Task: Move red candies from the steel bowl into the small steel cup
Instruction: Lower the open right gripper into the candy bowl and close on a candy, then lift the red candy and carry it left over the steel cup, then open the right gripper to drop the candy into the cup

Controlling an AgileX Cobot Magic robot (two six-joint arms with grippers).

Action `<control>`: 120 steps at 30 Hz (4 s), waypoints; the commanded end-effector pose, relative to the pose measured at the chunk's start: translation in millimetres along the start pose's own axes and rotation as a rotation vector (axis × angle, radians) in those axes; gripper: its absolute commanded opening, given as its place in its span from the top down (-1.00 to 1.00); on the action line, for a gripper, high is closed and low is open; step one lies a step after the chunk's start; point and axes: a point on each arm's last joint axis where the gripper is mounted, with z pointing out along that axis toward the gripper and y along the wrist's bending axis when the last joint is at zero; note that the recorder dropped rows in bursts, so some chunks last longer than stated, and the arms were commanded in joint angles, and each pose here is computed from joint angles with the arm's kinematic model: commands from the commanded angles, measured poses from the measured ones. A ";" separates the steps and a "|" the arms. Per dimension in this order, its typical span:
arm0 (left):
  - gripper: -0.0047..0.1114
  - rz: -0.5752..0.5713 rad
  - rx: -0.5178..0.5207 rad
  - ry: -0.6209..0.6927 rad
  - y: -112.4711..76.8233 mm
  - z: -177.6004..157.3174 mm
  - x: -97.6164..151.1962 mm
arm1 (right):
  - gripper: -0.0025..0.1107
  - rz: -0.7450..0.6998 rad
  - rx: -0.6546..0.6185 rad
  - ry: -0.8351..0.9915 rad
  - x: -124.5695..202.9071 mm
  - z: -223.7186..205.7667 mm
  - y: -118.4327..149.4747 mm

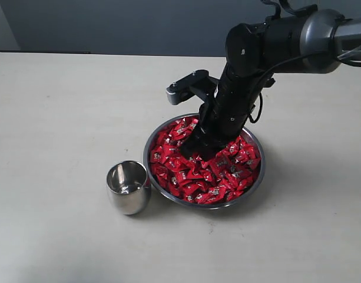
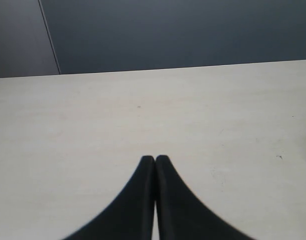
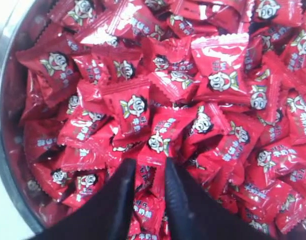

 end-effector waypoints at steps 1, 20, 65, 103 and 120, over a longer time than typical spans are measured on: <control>0.91 0.000 0.006 -0.003 -0.4 0.0 0.9 | 0.19 0.040 0.013 -0.020 -3.1 -2.2 -0.3; 0.91 0.000 0.006 -0.003 -0.4 0.0 0.9 | 0.24 0.062 0.021 0.085 -18.9 21.4 -9.6; 0.91 0.000 0.006 -0.003 -0.4 0.0 0.9 | 0.97 0.050 0.079 -0.018 -23.2 -14.9 -9.4; 0.91 0.000 0.006 -0.003 -0.4 0.0 0.9 | 0.97 -0.433 -0.116 -0.050 -57.0 -8.4 112.1; 0.91 0.000 0.006 -0.003 -0.4 0.0 0.9 | 0.34 -0.402 -0.141 -0.043 -56.1 -8.5 114.1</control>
